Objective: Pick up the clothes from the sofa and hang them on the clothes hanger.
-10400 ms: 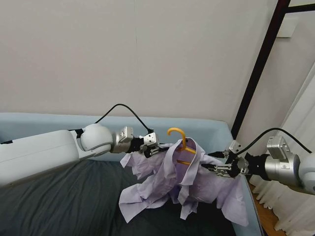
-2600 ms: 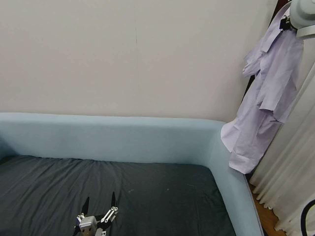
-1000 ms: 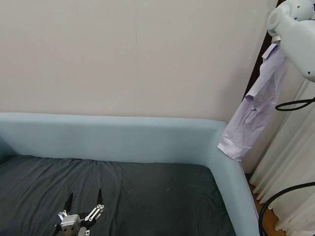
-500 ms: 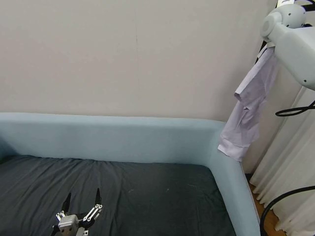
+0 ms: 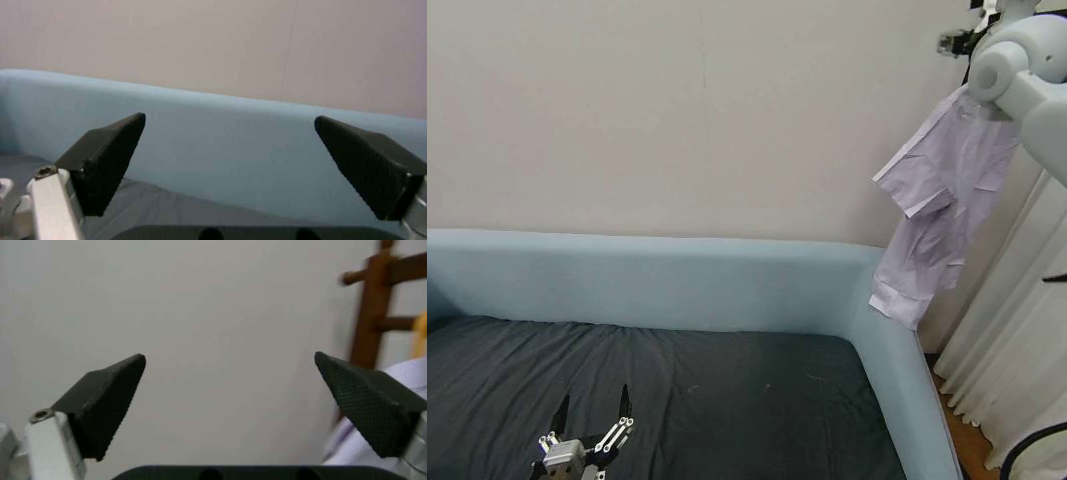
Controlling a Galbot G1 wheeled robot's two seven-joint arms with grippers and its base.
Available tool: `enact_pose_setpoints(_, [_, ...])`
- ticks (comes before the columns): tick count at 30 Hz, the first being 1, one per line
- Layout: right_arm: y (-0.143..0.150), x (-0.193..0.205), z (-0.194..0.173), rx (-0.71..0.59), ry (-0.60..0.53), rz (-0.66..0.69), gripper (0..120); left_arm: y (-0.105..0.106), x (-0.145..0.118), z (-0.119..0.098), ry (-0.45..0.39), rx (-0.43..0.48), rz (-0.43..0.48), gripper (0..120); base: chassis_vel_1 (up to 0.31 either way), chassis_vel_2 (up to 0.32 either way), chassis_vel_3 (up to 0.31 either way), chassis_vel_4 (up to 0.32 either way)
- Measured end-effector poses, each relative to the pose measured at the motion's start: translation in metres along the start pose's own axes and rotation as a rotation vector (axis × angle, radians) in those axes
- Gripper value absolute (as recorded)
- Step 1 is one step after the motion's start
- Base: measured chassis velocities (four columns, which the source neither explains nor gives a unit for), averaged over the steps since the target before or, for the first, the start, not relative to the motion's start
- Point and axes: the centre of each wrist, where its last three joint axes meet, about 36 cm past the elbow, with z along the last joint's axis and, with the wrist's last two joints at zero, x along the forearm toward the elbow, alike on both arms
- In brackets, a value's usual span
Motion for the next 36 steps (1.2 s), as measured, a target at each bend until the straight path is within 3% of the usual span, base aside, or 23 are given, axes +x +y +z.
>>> enact_pose_setpoints(2, [0.017,0.032,0.031,-0.102,0.012,-0.112,100,0.0,0.0,0.001,-0.005,0.004,-0.002,100,0.0,0.0,0.0,0.0])
enact_pose_setpoints(4, [0.021,0.041,0.043,-0.129,0.017,-0.139,100,0.0,0.0,0.001,-0.008,0.005,-0.003,100,0.0,0.0,0.0,0.0])
enact_pose_setpoints(6, [0.026,0.061,0.081,-0.176,0.031,-0.196,100,0.003,-0.003,0.002,-0.025,0.006,-0.006,100,0.0,0.0,0.0,0.0])
enact_pose_setpoints(7, [0.026,0.061,0.081,-0.176,0.031,-0.196,100,0.003,-0.003,0.002,-0.025,0.006,-0.006,100,0.0,0.0,0.0,0.0])
enact_pose_setpoints(11, [0.032,0.102,0.163,-0.17,0.085,-0.278,100,-0.002,0.002,0.008,-0.025,0.02,-0.007,100,0.0,0.0,0.0,0.0])
enact_pose_setpoints(13, [0.031,0.113,0.176,-0.154,0.082,-0.284,100,-0.003,0.004,0.01,-0.023,0.019,-0.006,100,0.0,0.0,0.0,0.0])
enact_pose_setpoints(17, [0.023,0.158,0.213,-0.134,0.088,-0.264,100,-0.007,0.005,0.014,-0.023,0.021,-0.006,100,0.0,0.0,0.0,0.0])
enact_pose_setpoints(20, [0.009,0.219,0.266,-0.066,0.079,-0.192,100,-0.008,0.004,0.014,-0.027,0.023,-0.011,100,0.0,0.0,0.0,0.0])
enact_pose_setpoints(22, [0.004,0.231,0.276,-0.043,0.071,-0.168,100,-0.008,0.004,0.014,-0.027,0.02,-0.011,100,0.0,0.0,0.0,0.0])
enact_pose_setpoints(24, [-0.008,0.28,0.302,-0.003,0.072,-0.114,100,-0.007,0.005,0.016,-0.032,0.009,-0.002,100,0.0,0.0,0.0,0.0])
enact_pose_setpoints(25, [-0.007,0.306,0.314,-0.019,0.097,-0.107,100,-0.007,0.006,0.018,-0.034,0.002,0.007,100,0.0,0.0,0.0,0.0])
enact_pose_setpoints(26, [-0.007,0.306,0.314,-0.019,0.097,-0.107,100,-0.007,0.006,0.018,-0.034,0.002,0.007,100,0.0,0.0,0.0,0.0])
enact_pose_setpoints(30, [0.007,0.394,0.356,-0.042,0.126,-0.073,100,-0.006,0.008,0.019,-0.034,-0.015,0.043,100,0.0,0.0,0.0,0.0])
enact_pose_setpoints(31, [0.007,0.394,0.356,-0.042,0.126,-0.073,100,-0.006,0.008,0.019,-0.034,-0.015,0.043,100,0.0,0.0,0.0,0.0])
enact_pose_setpoints(35, [0.019,0.467,0.381,-0.038,0.173,-0.054,100,-0.003,0.013,0.017,-0.032,-0.033,0.067,100,0.0,0.0,0.0,0.0])
enact_pose_setpoints(36, [0.019,0.467,0.381,-0.038,0.173,-0.054,100,-0.003,0.013,0.017,-0.032,-0.033,0.067,100,0.0,0.0,0.0,0.0])
